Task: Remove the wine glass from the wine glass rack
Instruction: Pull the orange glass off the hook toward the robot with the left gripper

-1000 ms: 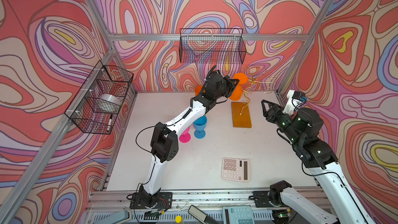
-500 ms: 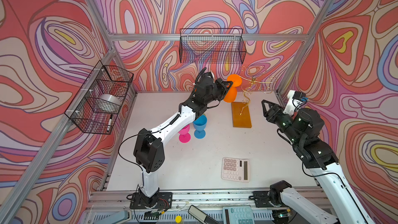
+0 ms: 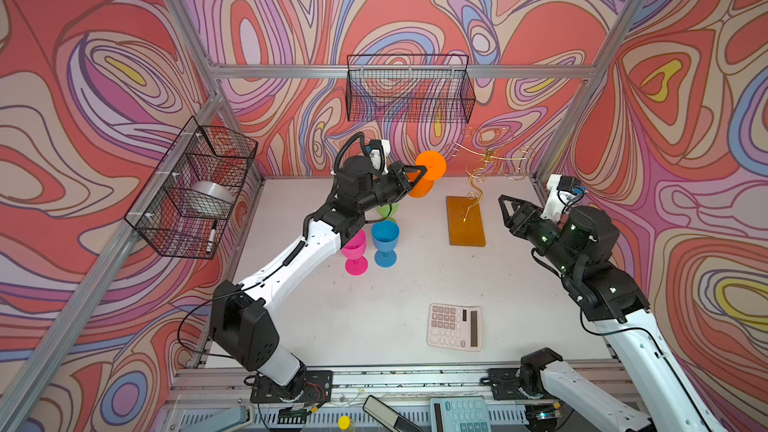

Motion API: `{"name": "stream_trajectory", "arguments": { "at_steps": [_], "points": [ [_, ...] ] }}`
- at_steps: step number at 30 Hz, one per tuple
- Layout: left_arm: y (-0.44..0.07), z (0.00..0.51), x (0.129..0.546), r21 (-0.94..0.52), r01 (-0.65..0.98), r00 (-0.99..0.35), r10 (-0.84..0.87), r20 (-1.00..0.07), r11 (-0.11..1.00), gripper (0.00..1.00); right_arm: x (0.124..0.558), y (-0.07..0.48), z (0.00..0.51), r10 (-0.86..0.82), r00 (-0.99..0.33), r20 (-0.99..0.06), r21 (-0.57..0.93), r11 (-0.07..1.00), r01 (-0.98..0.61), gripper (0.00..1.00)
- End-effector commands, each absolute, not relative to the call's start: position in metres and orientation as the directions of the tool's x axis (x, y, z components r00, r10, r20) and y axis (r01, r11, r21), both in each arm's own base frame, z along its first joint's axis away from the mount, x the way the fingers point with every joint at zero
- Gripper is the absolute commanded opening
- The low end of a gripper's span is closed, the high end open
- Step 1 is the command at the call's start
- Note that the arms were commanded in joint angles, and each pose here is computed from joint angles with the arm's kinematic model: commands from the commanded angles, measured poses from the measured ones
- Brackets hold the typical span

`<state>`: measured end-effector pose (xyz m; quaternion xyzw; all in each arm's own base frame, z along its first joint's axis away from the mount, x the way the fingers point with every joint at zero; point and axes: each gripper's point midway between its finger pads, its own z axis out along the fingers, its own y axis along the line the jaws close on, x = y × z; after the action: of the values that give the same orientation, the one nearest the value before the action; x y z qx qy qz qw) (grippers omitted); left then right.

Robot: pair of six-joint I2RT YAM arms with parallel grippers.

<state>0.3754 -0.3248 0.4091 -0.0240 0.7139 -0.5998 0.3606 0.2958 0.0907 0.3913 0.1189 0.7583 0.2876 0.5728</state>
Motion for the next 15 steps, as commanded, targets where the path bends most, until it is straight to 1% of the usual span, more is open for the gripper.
{"name": "stream_trajectory", "arguments": {
  "at_steps": [1,5,8,10,12,13,14,15],
  "points": [
    [-0.314,0.417,0.345,-0.743,0.555,-0.661,-0.344,-0.667,0.375,0.0,0.292,0.099,0.392,0.525,-0.361,-0.771,0.608,0.776,-0.168,0.48],
    [-0.295,0.414,0.329,-0.601,0.621,-0.558,-0.255,-0.79,0.503,0.0,0.291,0.106,0.395,0.555,-0.388,-0.736,0.652,0.734,-0.187,0.47],
    [-0.285,0.411,0.321,-0.445,0.67,-0.444,-0.16,-0.882,0.594,0.0,0.292,0.114,0.399,0.572,-0.417,-0.706,0.685,0.7,-0.2,0.47],
    [-0.287,0.408,0.314,-0.302,0.702,-0.346,-0.062,-0.936,0.645,0.0,0.294,0.118,0.402,0.594,-0.436,-0.676,0.716,0.669,-0.198,0.47],
    [-0.295,0.405,0.304,-0.113,0.736,-0.226,0.085,-0.97,0.668,0.0,0.296,0.126,0.406,0.611,-0.466,-0.64,0.751,0.627,-0.208,0.46],
    [-0.301,0.405,0.302,-0.036,0.74,-0.172,0.138,-0.975,0.672,0.0,0.298,0.129,0.407,0.621,-0.479,-0.62,0.768,0.606,-0.207,0.46],
    [-0.305,0.396,0.3,0.064,0.734,-0.123,0.225,-0.966,0.676,0.0,0.3,0.132,0.407,0.632,-0.493,-0.598,0.785,0.585,-0.203,0.47],
    [-0.31,0.392,0.298,0.156,0.733,-0.063,0.295,-0.953,0.662,0.0,0.302,0.135,0.407,0.639,-0.508,-0.578,0.801,0.565,-0.2,0.46]
  ]
}}
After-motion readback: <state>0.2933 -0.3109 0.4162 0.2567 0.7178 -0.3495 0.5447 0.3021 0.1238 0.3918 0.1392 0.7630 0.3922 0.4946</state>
